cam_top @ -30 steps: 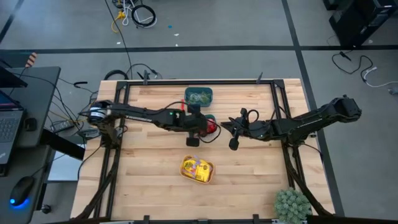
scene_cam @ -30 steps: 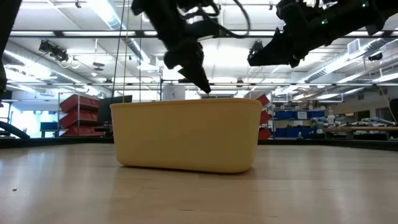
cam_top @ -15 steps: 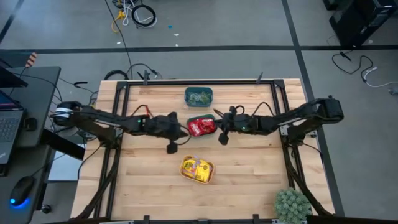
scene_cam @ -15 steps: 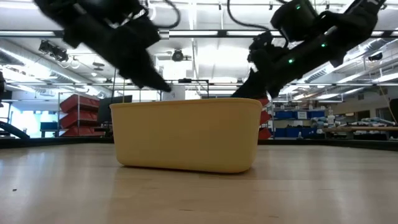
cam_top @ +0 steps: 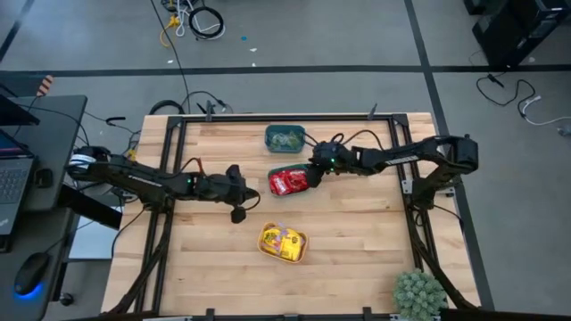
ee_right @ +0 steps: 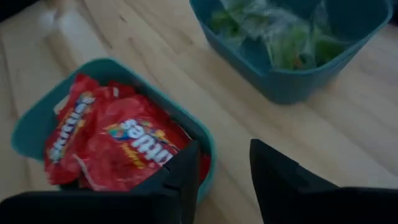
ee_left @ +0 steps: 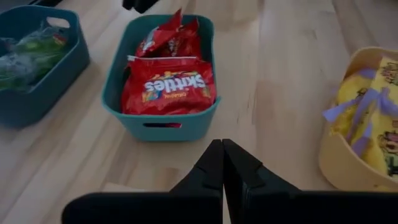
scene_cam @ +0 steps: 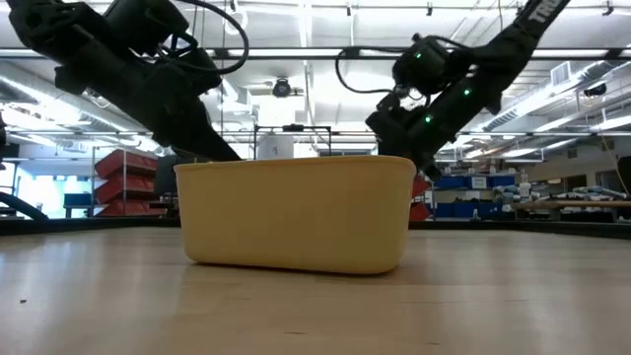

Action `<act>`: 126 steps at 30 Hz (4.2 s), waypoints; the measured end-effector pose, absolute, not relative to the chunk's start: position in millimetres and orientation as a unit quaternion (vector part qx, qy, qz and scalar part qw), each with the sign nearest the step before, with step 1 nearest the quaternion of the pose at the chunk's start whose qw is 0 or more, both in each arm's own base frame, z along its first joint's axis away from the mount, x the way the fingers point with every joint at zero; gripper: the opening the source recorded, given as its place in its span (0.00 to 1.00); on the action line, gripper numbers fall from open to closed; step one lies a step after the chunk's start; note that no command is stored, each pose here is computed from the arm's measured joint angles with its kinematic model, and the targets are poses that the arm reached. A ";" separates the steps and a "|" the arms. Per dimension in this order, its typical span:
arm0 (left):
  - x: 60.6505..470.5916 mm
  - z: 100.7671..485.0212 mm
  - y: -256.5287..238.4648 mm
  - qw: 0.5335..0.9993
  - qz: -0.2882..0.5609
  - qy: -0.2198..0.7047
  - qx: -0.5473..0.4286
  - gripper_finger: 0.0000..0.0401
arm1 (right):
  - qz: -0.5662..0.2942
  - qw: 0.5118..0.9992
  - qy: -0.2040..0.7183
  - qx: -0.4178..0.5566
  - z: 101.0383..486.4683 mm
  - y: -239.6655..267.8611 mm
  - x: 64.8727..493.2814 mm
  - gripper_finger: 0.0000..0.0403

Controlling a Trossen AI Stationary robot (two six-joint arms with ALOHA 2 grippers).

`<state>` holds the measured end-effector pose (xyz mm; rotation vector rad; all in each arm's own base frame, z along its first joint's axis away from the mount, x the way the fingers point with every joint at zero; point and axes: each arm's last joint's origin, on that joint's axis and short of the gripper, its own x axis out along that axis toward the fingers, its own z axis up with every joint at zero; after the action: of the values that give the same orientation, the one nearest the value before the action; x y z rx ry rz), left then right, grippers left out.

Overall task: Sort candy
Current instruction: Move the green bin to the right of the blue bin, then adjust the blue bin and the green bin

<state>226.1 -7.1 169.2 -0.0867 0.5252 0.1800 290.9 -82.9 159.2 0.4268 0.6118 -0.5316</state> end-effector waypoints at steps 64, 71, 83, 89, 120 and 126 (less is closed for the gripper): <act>223.6 167.0 -23.1 0.961 0.074 0.266 -0.026 0.00 | -0.489 0.768 0.361 0.201 161.4 -210.3 217.8 0.06; 223.4 168.0 -10.5 0.948 0.195 0.238 -0.079 0.00 | -0.504 0.770 0.349 0.177 173.2 -210.2 214.2 0.28; 208.6 170.9 100.6 0.905 0.348 0.184 -0.162 0.00 | -0.492 0.780 0.349 0.166 190.7 -199.7 209.7 0.24; 205.4 163.1 151.2 0.896 0.323 0.193 -0.235 0.00 | -0.475 0.781 0.356 0.193 187.1 -196.0 211.3 0.04; 270.7 133.2 238.3 0.886 0.284 0.218 -0.295 0.00 | -0.539 0.705 0.388 0.249 178.0 -195.6 193.0 0.00; 271.2 134.1 238.6 0.890 0.280 0.217 -0.288 0.00 | -0.534 0.718 0.370 0.250 180.2 -202.3 191.9 0.00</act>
<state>271.2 238.6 134.1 -0.5979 0.4514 0.5819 191.9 -202.3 180.2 0.5527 0.8194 -1.1813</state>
